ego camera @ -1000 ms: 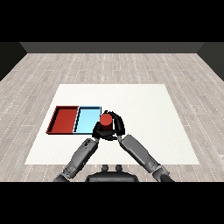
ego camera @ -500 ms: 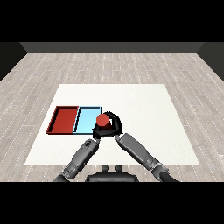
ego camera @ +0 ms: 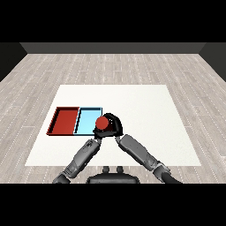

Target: Pick the red can and put it in the red box

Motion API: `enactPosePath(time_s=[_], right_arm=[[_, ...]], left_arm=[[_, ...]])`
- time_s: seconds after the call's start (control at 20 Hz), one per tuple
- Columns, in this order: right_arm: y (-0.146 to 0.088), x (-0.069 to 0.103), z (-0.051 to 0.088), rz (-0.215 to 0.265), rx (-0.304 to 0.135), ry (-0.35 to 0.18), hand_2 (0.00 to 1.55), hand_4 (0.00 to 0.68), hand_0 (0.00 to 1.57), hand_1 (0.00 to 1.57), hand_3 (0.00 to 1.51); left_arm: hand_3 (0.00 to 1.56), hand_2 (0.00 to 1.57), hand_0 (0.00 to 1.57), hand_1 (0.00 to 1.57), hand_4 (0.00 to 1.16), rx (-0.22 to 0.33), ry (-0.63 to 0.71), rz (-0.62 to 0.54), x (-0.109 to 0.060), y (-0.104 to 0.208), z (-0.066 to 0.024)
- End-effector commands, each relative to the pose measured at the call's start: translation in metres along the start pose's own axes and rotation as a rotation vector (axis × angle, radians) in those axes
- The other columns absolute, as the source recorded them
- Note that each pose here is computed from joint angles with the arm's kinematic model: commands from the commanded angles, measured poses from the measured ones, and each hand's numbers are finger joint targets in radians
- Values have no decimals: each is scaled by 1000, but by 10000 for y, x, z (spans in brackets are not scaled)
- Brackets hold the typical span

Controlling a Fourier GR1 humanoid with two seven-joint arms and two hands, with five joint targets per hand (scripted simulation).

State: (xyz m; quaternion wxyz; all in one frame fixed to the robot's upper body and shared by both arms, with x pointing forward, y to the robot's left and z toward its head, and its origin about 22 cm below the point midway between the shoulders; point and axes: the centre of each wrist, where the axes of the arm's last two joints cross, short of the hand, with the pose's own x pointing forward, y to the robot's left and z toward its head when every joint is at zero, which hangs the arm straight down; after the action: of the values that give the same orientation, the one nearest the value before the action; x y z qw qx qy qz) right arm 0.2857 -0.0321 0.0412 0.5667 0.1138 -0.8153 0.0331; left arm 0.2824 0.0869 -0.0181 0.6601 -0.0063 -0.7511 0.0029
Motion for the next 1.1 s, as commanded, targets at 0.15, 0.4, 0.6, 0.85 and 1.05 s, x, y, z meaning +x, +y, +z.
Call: enactPosePath(time_s=[0.15, 0.4, 0.6, 0.85, 1.05], right_arm=[[-30, -89, 60, -68, -6, 16, 1440, 597, 1453, 1453, 1379], [-19, 43, 28, 30, 24, 19, 0, 0, 0, 0, 0], [-40, 64, 35, 32, 26, 20, 0, 0, 0, 0, 0], [-218, -79, -122, 31, 11, 15, 0, 0, 0, 0, 0], [-201, 114, 35, 15, -27, -33, 0, 0, 0, 0, 0]], left_arm=[[1427, 1529, 1571, 1571, 966, 50, -47, -10, 76, 128, -91], [1455, 1529, 1571, 1571, 1118, 64, -76, -13, 139, -31, -87], [1455, 1529, 1571, 1571, 1118, 46, -77, -19, 74, -60, -98], [1497, 1567, 1571, 1571, 1135, 54, -83, -45, 125, 1, -26], [1509, 1571, 1571, 1571, 1145, 85, -38, -22, -7, 8, 89]])
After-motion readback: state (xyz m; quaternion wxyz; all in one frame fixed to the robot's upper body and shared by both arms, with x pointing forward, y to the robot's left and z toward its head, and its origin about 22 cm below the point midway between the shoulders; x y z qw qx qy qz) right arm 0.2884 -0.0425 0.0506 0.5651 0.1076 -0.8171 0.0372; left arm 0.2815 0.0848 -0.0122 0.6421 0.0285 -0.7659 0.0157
